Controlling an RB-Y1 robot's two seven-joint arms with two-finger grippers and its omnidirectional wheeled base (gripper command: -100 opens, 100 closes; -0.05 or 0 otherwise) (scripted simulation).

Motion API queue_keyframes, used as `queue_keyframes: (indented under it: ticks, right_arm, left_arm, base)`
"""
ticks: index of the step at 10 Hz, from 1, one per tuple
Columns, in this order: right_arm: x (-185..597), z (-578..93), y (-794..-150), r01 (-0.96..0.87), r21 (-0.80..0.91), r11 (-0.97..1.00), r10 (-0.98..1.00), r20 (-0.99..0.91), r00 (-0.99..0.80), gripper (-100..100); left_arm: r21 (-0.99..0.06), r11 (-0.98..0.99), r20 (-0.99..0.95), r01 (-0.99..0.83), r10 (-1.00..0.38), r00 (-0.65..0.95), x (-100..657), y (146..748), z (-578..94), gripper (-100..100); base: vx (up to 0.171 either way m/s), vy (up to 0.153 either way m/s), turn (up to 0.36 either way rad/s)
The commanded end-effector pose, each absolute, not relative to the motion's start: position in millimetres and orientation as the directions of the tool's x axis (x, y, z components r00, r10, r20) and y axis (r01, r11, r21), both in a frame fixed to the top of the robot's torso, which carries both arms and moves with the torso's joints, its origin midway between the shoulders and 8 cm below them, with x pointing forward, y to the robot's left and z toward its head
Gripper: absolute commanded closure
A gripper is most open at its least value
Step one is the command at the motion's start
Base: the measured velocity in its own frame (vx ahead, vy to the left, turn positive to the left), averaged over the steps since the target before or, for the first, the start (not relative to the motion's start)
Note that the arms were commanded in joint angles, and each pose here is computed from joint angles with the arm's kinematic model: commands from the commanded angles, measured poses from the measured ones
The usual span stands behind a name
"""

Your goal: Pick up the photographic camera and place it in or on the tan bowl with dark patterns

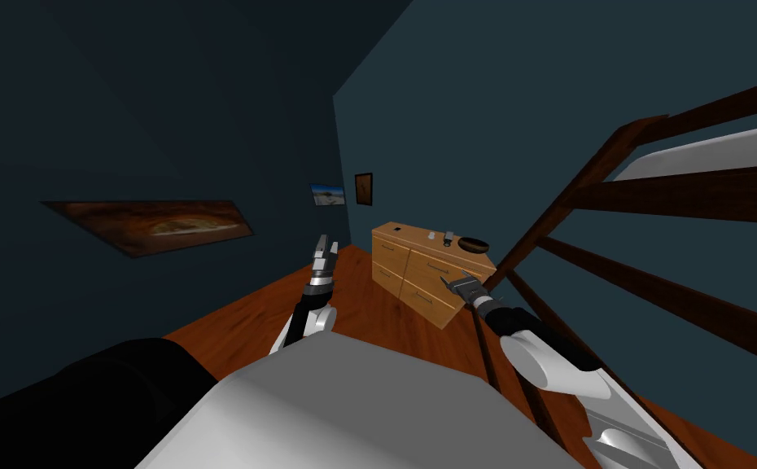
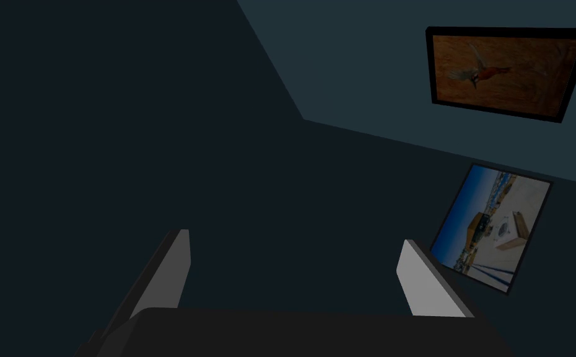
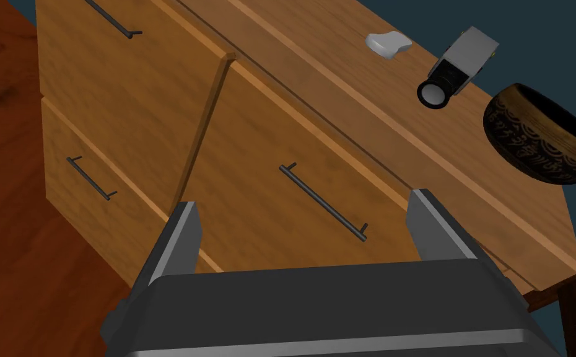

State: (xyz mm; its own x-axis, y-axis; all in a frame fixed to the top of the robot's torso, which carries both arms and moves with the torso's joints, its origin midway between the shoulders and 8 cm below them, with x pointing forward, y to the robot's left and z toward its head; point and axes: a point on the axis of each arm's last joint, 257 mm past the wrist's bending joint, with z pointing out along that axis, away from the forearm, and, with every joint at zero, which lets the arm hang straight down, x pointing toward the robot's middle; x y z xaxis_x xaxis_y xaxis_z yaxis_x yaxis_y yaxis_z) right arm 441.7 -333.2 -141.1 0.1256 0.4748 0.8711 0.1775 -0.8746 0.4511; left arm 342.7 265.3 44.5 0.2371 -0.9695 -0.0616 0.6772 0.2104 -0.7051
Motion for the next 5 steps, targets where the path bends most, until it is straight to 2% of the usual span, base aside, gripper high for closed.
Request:
queue_keyframes:
  ticks: [1,2,4,5]
  right_arm:
    - [441.7,-146.9,-339.2,0.181,0.413,-0.892,0.443,0.88,0.171,-100]
    - [440.1,-153.4,-339.3,0.192,0.411,-0.891,0.445,0.875,0.193,-100]
    - [442.5,-162.4,-354.2,0.183,0.364,-0.913,0.402,0.878,0.261,-100]
    - [440.7,-167.5,-354.5,0.19,0.361,-0.913,0.403,0.871,0.28,-100]
  left_arm:
    - [-0.705,0.21,-0.062,0.677,-0.97,0.237,342.7,265.3,44.5,0]
    - [-0.705,0.21,-0.062,0.677,-0.97,0.237,342.7,265.3,44.5,0]
    - [-0.705,0.21,-0.062,0.677,-0.97,0.237,342.7,265.3,44.5,0]
    - [-0.705,0.21,-0.062,0.677,-0.97,0.237,342.7,265.3,44.5,0]
  base:
    - [-0.027,0.035,0.098]
    - [-0.01,0.017,-0.02]
    - [-0.012,0.037,0.123]
    - [-0.005,0.018,-0.011]
